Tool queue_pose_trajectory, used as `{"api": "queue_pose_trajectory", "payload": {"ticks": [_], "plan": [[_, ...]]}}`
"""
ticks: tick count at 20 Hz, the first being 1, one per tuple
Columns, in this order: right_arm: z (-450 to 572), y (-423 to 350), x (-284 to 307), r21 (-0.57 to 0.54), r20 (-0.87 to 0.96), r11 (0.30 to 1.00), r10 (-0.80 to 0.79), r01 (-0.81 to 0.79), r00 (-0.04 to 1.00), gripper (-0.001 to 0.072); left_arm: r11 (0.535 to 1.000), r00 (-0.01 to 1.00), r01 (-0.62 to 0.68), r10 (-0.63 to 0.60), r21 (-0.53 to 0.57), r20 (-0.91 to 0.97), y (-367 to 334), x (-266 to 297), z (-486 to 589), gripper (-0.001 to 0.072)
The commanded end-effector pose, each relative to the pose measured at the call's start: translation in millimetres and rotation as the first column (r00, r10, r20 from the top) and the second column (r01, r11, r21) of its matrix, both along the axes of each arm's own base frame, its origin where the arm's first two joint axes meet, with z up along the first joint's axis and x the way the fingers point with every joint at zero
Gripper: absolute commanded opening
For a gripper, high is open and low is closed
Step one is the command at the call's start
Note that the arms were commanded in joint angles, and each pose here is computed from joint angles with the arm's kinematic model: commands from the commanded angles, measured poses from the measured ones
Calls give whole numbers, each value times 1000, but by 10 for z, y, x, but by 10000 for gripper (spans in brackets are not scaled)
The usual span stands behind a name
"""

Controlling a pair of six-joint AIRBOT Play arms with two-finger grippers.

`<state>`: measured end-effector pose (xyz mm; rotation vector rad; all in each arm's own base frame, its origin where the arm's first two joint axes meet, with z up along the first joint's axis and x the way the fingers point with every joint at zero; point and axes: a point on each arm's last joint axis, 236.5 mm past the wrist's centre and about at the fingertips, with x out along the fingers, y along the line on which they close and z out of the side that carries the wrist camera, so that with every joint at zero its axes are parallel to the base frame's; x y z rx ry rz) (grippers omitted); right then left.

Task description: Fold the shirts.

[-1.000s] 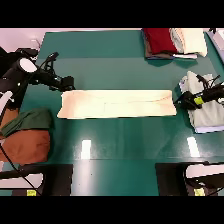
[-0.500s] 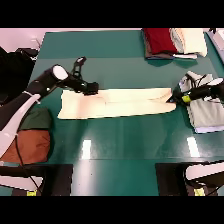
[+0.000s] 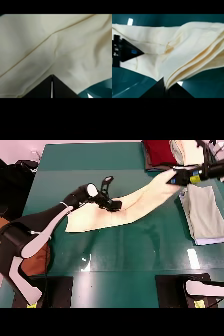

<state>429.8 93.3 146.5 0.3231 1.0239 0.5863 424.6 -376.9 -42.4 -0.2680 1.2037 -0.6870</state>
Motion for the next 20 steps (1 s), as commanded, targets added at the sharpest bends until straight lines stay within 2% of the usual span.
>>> {"api": "queue_pose_trajectory", "payload": {"ticks": [1, 9, 12, 16, 19, 20], "plan": [[496, 452, -103, 2, 92, 996, 86, -87, 992, 14, 999, 999, 33, -33, 0, -22, -203, -67, -156, 21], [718, 1140, -235, 20, 166, 980, 193, -199, 967, 14, 998, 998, 58, -58, 18, -33, 3, 26, 67, 21], [771, 1441, -315, 37, 195, 968, 235, -247, 952, 14, 999, 995, -1, -3, 39, 97, 482, 403, 675, 20], [852, 2296, -444, 202, 245, 906, 320, -371, 915, 15, 983, 932, -176, 151, 47, 330, 1603, 759, 1909, 21], [651, 3211, -566, 323, 275, 833, 371, -448, 887, 16, 952, 837, -306, 257, 24, 482, 2369, 691, 2740, 21], [541, 3493, -602, 352, 282, 818, 372, -456, 884, 39, 938, 803, -347, 283, 25, 525, 2587, 630, 2954, 22]]}}
